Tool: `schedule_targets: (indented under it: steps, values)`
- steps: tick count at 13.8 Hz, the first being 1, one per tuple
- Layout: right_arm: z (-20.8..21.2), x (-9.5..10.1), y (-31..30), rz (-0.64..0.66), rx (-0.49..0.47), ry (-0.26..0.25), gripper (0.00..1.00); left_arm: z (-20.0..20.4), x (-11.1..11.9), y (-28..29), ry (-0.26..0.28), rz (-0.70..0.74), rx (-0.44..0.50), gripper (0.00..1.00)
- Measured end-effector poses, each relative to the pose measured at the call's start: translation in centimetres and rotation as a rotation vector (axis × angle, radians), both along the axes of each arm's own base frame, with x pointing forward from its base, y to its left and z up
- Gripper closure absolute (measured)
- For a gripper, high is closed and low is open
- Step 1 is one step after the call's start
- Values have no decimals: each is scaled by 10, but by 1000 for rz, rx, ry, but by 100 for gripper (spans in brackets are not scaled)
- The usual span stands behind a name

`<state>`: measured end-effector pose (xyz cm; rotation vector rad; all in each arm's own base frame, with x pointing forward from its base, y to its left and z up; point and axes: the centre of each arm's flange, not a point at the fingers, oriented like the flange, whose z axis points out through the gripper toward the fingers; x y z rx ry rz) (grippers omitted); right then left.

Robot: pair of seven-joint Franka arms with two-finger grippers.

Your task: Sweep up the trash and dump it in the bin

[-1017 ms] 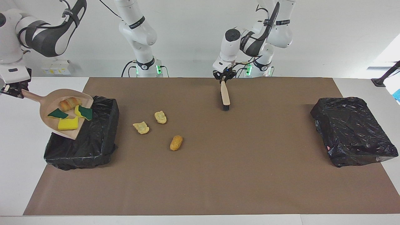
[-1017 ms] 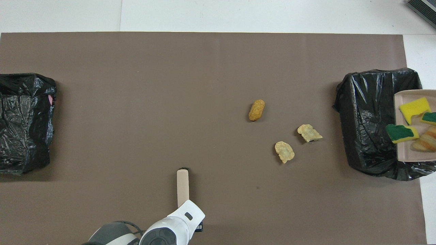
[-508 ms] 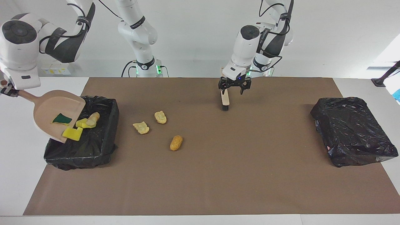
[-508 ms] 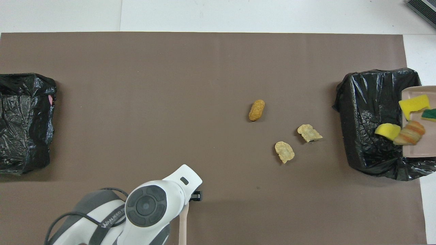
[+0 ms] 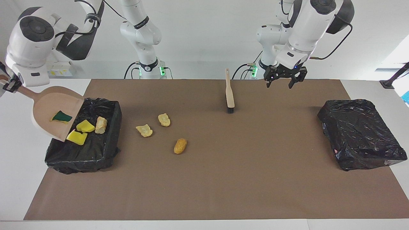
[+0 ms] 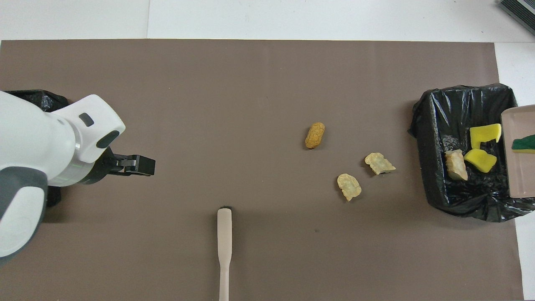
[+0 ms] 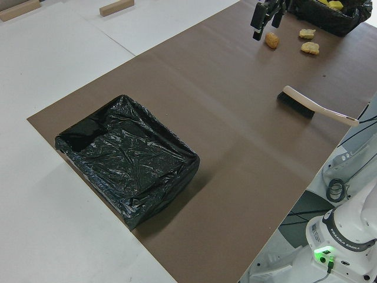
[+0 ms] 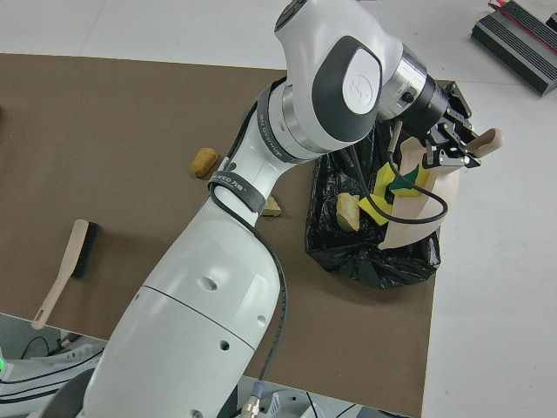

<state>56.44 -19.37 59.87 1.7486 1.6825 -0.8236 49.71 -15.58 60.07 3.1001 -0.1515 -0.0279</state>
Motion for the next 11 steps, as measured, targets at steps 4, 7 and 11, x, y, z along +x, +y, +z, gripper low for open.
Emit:
schedule_targets:
  steps: [4,7,11]
  values:
    - [6,1,27,55,-99,35,68,30,16,53,-43,43,-18,0]
    - [5,-1,32,55,-97,28,68,51,26,84,-41,55,-23,0]
    - [-13,-8,43,-68,114,-26,68,75,30,109,-23,-26,31,0]
